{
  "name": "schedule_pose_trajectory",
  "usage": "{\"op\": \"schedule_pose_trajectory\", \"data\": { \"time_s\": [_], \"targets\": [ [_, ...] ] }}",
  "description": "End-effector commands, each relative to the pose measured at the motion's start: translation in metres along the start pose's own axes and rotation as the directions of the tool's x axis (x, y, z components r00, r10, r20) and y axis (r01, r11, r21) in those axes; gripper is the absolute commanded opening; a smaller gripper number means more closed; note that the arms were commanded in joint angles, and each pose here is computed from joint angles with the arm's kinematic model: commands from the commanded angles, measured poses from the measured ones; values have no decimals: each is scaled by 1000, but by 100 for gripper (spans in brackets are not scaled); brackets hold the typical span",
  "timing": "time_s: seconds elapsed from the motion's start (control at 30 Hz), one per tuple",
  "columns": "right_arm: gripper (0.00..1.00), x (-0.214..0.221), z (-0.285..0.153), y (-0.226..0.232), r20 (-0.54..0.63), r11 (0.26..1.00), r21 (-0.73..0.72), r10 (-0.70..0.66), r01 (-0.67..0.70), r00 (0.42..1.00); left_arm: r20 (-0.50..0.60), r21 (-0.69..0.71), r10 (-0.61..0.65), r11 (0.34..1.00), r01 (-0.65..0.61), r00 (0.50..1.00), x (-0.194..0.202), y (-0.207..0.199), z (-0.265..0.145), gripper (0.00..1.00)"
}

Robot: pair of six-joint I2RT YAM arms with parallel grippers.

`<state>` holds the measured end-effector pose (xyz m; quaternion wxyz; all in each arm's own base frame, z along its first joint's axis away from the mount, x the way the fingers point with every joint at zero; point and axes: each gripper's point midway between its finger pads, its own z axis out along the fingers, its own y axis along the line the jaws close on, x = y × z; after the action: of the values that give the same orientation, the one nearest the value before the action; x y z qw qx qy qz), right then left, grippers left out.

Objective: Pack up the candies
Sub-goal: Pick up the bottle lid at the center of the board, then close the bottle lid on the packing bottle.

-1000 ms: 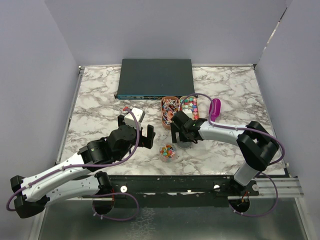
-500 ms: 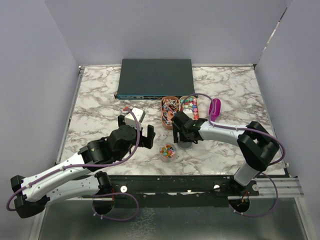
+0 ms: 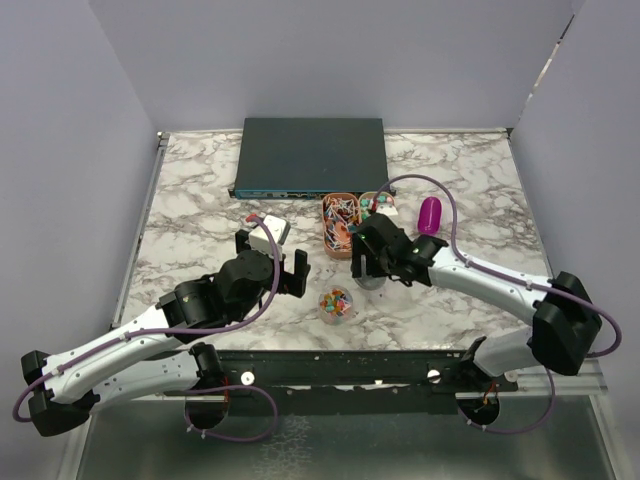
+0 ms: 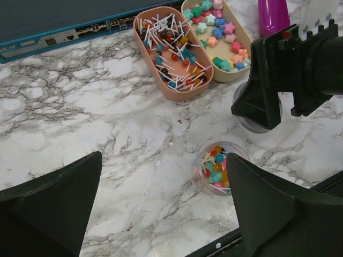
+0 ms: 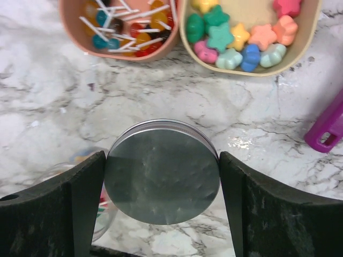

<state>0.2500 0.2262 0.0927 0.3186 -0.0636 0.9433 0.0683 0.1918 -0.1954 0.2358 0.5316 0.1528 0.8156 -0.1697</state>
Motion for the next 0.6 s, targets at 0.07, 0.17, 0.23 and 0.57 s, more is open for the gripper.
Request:
{"op": "schedule_pose_trajectory", "data": {
  "time_s": [0.07,0.17,0.23,0.57],
  "targets": [
    [68,-7,-33,30,11,992,-119,-47,48,999,1,-46,9,999,-9,1000,2,11,-2,99],
    [68,-2,-39,47,0,984,-167,-70,69,998,5,-49,6,999,-6,1000,1,12,-3,99],
    [68,1,-41,57,-3,980,-183,-84,82,997,7,-51,6,999,-6,1000,1,13,-3,99],
    [68,16,-31,92,-48,966,-163,-210,200,977,12,-52,-1,999,2,1000,0,14,-5,99]
  ]
}}
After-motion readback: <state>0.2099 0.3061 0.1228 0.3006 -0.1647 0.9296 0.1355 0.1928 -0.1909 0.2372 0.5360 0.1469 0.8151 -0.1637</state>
